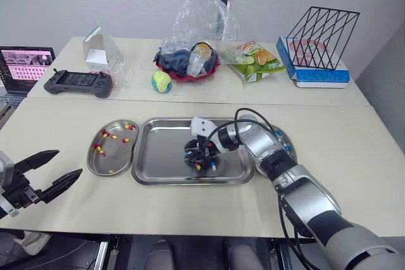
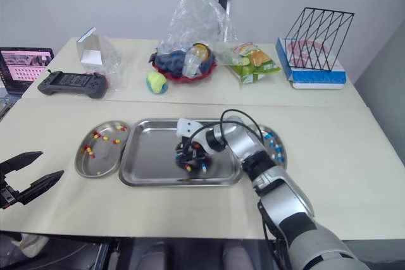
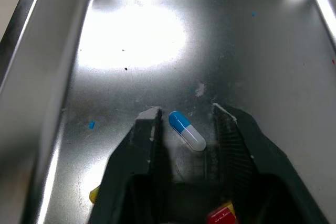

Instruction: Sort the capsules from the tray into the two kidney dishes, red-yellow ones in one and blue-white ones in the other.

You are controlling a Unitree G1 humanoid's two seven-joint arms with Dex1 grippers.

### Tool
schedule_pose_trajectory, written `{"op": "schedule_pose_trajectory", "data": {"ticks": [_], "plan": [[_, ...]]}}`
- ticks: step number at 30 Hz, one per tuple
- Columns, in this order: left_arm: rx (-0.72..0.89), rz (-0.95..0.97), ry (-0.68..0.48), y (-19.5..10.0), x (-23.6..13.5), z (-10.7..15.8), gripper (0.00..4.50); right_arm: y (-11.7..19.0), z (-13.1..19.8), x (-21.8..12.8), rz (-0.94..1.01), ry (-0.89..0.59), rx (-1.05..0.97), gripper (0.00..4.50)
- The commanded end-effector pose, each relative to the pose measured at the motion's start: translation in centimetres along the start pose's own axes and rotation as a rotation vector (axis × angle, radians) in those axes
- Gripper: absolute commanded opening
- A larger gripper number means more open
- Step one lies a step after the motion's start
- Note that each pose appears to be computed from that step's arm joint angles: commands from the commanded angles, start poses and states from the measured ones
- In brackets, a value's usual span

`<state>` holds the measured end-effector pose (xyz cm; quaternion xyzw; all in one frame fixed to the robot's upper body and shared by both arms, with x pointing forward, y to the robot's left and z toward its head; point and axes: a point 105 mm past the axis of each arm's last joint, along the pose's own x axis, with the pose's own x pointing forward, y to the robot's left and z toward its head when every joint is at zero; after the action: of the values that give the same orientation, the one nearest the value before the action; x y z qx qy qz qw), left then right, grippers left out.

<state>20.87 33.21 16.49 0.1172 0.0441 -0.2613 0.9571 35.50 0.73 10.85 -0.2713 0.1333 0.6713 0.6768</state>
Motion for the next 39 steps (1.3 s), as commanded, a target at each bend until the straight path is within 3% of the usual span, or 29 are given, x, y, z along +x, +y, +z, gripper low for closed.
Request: {"op": "schedule_pose_trajectory", "data": {"ticks": [1,7,10,12,16,20,28,39], "plan": [[0.038,-0.012,-0.017,-0.3,0.1,0.7,4.5,0.0,0.8,0.1,-0.004,-0.029,-0.03,0.11],[0.04,-0.022,-0.016,-0.4,0.2,0.7,4.5,-0.2,1.3,-0.1,-0.013,-0.045,-0.034,0.05],[0.036,-0.025,-0.016,-0.4,0.4,0.5,4.5,-0.5,4.4,-1.2,-0.01,-0.18,-0.001,0.05],[0.028,-0.033,-0.023,-0.5,0.6,0.5,4.5,-1.1,5.8,-3.2,-0.034,-0.238,0.021,0.05],[0.024,-0.03,-0.029,-0.4,0.8,0.3,4.5,-3.0,5.6,-7.8,-0.16,-0.226,0.035,0.05],[0.011,-0.017,-0.049,0.0,0.8,0.2,4.5,-4.8,3.8,-12.9,-0.318,-0.174,0.066,0.05],[0.003,-0.019,-0.092,1.0,2.4,0.1,4.5,-4.0,-1.8,-18.8,-0.438,-0.027,0.129,0.05],[-0.008,-0.046,-0.081,1.0,3.0,-0.5,4.5,-1.6,-7.2,-20.4,-0.523,0.076,0.248,0.05]]}}
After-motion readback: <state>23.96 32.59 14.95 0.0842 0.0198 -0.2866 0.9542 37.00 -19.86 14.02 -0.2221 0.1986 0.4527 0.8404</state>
